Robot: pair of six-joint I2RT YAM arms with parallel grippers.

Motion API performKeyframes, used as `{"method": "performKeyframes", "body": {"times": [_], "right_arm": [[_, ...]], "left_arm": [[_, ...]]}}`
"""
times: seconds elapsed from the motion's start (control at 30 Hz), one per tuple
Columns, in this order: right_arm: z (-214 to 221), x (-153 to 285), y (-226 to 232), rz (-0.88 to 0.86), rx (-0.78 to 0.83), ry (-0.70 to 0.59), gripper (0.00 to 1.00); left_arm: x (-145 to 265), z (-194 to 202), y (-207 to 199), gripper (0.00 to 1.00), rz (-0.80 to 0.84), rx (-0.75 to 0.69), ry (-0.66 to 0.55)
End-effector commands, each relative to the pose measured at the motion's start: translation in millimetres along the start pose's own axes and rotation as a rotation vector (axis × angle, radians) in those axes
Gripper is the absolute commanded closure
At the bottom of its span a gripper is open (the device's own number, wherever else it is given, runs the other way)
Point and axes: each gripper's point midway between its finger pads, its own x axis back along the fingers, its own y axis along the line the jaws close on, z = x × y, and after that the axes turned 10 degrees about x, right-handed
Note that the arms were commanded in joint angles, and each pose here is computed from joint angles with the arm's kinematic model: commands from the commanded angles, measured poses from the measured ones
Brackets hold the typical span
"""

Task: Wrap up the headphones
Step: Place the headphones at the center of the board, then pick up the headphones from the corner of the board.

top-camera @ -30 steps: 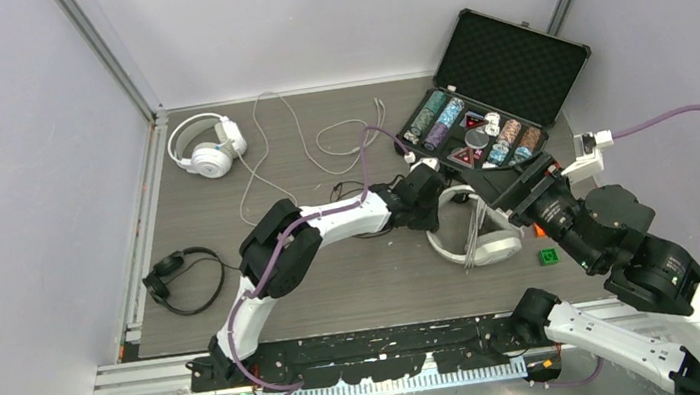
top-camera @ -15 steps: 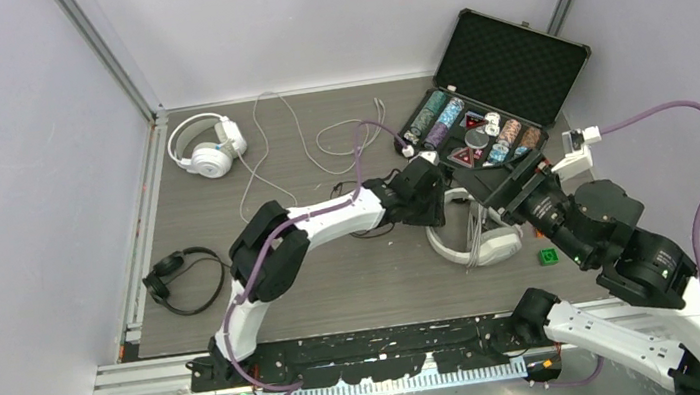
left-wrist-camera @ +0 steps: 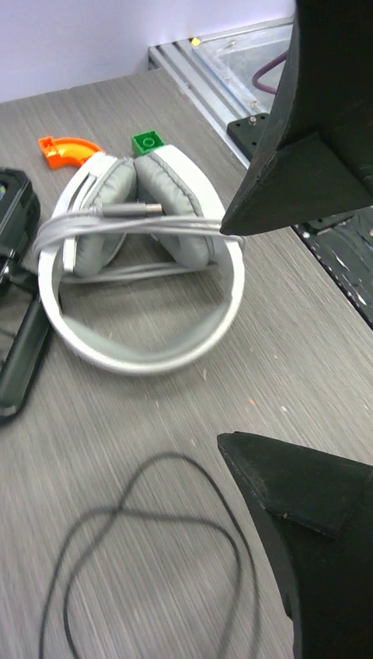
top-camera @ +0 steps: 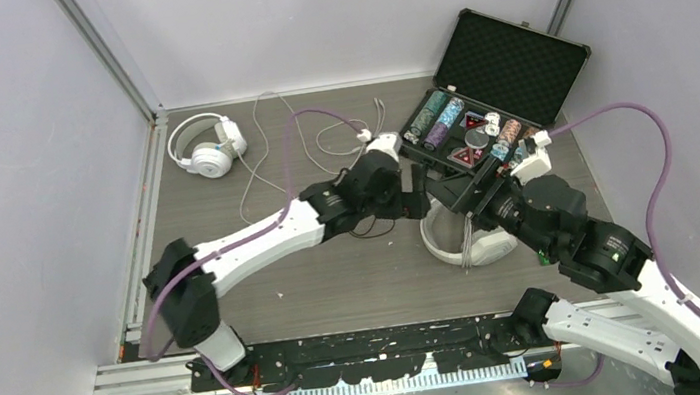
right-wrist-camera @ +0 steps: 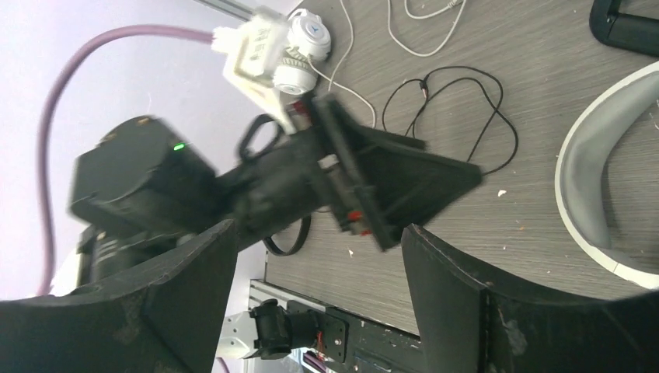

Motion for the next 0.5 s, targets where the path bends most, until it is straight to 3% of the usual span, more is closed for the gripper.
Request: {"method": "performKeyframes", "body": {"times": [0.0, 0.33, 0.47], "right_arm": [[2, -8, 0, -0.004, -0.016, -0.011, 0.18], [31, -31, -20, 0.059, 0.011, 0.065, 0.14], [35, -36, -9, 0.015, 0.031, 0.091, 0.14]], "left_arm": [[43, -29, 49, 0.00, -0.167, -0.020, -0.150], [159, -59, 197, 0.00, -0.529, 0.163, -0.290], [186, -84, 237, 0.01, -0.556, 0.152, -0.351]]}}
